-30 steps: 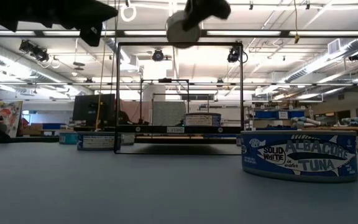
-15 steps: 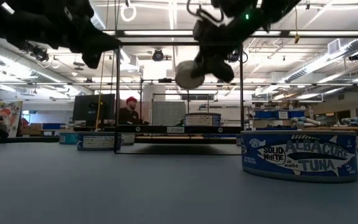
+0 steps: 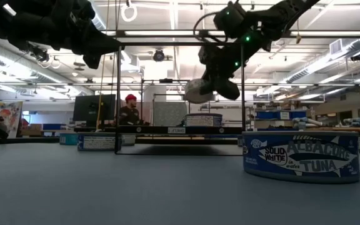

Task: Stack canned seafood by type on shelf
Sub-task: Stack the green tuna can on top of the other green tuna can on the shelf

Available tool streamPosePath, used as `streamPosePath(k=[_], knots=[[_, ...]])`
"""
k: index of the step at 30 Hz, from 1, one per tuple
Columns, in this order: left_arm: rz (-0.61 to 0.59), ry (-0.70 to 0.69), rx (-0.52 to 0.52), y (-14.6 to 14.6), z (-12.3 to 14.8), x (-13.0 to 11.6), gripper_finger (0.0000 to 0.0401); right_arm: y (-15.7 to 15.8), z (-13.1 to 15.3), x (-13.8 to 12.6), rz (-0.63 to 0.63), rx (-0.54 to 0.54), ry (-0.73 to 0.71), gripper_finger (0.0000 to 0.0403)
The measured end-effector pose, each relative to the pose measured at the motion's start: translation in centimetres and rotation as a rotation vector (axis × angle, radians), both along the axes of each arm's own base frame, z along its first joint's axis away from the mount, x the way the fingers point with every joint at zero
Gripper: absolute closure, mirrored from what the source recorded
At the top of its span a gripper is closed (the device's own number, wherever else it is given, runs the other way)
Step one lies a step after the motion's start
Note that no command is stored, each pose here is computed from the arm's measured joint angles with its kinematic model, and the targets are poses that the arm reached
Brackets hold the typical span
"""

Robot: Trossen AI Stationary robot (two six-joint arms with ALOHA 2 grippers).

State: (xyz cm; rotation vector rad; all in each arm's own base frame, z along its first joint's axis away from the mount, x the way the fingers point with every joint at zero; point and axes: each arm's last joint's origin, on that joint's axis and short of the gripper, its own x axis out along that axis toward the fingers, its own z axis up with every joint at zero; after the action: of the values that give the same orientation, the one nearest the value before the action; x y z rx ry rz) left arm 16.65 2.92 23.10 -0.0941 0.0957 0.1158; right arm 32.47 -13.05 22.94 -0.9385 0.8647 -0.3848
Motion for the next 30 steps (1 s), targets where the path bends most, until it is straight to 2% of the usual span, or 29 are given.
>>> streamPosePath(k=[3,9,22,28,30], knots=[[0.006,0.001,-0.001,0.1,0.0,0.0,0.0400,-1.1,-0.9,0.0,0.013,0.027,0.015,0.0265],[0.013,0.005,-0.001,0.1,0.0,0.0,0.0400,-3.0,-3.0,0.4,0.007,0.010,0.048,0.0265],[0.026,0.006,0.000,0.2,-0.1,0.0,0.0400,-4.6,-4.6,0.6,-0.015,0.009,0.057,0.0263],[0.026,0.007,-0.001,0.2,-0.1,0.0,0.0400,-4.6,-4.7,0.6,-0.030,0.021,0.053,0.0151],[0.026,0.007,-0.001,0.2,-0.1,0.0,0.0400,-4.6,-4.7,0.6,-0.031,0.021,0.049,0.0125]])
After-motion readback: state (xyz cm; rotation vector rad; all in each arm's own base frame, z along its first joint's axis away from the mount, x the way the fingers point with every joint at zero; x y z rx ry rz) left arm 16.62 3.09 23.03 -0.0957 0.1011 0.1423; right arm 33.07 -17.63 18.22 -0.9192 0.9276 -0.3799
